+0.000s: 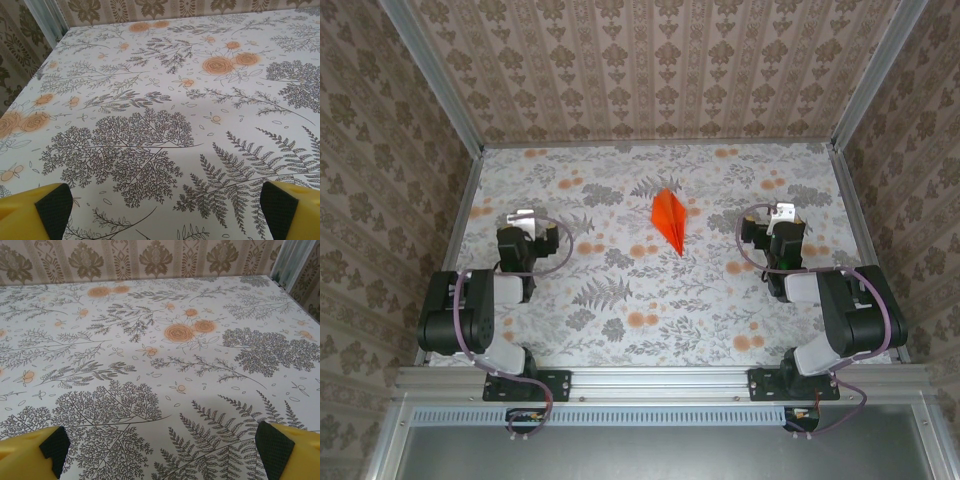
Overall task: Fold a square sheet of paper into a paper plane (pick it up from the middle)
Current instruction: Reset both arms
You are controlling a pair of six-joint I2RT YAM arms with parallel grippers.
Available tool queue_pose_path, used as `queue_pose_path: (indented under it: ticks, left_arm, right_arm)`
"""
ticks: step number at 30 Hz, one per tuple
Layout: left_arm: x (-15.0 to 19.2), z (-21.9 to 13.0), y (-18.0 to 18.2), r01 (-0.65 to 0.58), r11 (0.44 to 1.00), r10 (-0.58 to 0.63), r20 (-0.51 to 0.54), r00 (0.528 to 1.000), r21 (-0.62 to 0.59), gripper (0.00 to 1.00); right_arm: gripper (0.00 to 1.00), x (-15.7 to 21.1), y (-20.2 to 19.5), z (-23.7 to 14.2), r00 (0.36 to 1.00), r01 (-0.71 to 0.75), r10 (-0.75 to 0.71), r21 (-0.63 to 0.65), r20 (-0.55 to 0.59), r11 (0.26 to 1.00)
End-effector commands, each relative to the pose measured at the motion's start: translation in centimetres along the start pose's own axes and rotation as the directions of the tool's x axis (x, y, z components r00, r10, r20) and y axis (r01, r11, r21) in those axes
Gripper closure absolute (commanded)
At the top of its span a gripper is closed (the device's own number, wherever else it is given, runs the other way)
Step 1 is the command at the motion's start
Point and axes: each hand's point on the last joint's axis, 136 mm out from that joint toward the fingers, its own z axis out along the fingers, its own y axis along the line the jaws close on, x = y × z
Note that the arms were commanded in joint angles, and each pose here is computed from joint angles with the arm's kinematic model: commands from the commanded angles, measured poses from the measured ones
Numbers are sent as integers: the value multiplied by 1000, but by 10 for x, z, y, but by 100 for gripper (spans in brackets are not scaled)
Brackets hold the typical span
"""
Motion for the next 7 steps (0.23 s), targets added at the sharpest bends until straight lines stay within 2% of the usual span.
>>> queue_pose_path:
  ticks: [1,7]
  left_arm:
    - [-8,4,0,-19,1000,19,11,1000,11,0]
    - [-8,4,0,-18,1000,18,14,1000,10,0]
  right_arm:
    - [0,-1,1,1,1000,-3,4,-15,11,1000]
    - [0,0,6,-1,1000,4,-4,-43,15,999]
